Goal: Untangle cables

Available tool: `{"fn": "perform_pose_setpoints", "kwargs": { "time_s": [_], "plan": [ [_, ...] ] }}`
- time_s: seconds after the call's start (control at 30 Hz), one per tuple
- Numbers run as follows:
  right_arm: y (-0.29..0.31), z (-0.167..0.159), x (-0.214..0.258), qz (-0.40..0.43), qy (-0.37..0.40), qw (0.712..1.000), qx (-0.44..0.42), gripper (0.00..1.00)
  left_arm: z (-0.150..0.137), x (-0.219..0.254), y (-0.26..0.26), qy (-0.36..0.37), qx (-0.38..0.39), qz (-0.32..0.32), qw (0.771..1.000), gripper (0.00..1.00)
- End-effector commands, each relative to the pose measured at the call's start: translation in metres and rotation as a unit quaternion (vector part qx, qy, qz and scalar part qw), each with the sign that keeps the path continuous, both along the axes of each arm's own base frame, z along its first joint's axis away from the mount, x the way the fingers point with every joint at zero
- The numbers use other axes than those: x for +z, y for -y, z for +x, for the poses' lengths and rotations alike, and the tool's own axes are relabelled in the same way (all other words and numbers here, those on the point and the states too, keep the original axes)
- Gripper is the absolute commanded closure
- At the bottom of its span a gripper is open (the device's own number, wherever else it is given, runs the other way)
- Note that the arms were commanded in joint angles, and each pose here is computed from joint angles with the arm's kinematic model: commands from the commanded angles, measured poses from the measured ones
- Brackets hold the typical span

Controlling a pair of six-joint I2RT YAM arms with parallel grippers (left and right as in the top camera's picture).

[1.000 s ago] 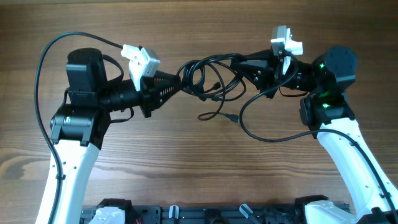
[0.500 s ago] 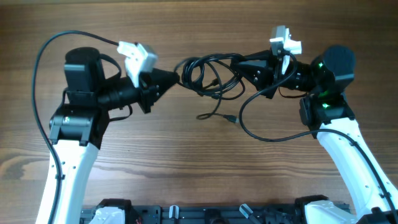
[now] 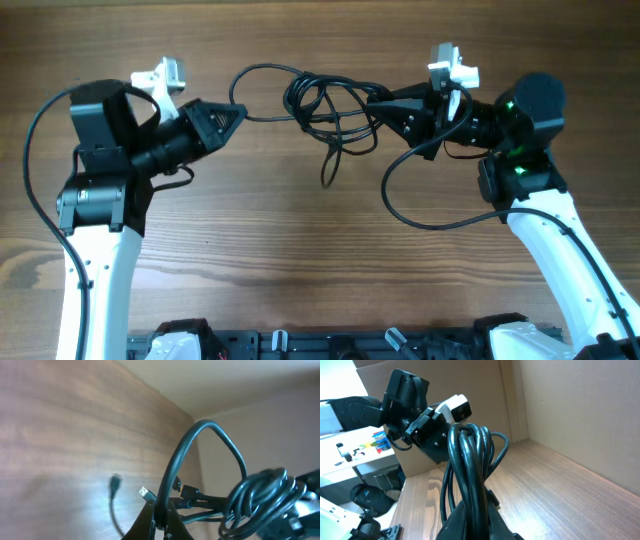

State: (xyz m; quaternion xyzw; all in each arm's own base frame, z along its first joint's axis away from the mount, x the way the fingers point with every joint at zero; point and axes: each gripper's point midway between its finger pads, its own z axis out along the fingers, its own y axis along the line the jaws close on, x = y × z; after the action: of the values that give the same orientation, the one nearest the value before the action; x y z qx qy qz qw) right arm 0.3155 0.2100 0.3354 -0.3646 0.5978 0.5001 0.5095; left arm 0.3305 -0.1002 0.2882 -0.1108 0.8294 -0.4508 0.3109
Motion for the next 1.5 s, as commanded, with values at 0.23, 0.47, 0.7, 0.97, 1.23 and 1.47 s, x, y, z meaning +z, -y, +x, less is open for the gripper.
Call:
{"fn": "perform_pose_setpoints", "kwargs": {
  "time_s": [0.23, 0.47, 0.7, 0.97, 1.23, 1.47],
  "plan": [
    [0.014, 0.024, 0.009, 0.018, -0.021, 0.996, -0.08, 0.96, -0.022, -0.044, -0.024, -0.174, 0.096, -0.017, 0.98, 0.69],
    [0.014, 0.024, 0.009, 0.018, -0.02, 0.996, -0.08, 0.96, -0.037, -0.055, -0.022, -0.196, 0.077, 0.004, 0.978, 0.22],
    [0.011, 0.016, 0.009, 0.015, -0.016, 0.998, -0.055, 0.96, -0.007, -0.024, -0.017, 0.006, -0.01, 0.088, 0.996, 0.14],
    [0.004, -0.013, 0.022, 0.015, 0.033, 0.999, 0.028, 0.95, -0.002, -0.015, -0.011, 0.216, -0.141, 0.259, 0.931, 0.0],
    [0.003, -0.019, 0.031, 0.028, 0.023, 0.998, 0.043, 0.96, -0.018, -0.013, 0.027, 0.335, -0.261, 0.307, 0.852, 0.0],
    [0.002, -0.023, 0.031, 0.027, 0.018, 0.998, 0.054, 0.96, -0.033, -0.015, 0.06, 0.406, -0.336, 0.328, 0.784, 0.01]
  ]
}}
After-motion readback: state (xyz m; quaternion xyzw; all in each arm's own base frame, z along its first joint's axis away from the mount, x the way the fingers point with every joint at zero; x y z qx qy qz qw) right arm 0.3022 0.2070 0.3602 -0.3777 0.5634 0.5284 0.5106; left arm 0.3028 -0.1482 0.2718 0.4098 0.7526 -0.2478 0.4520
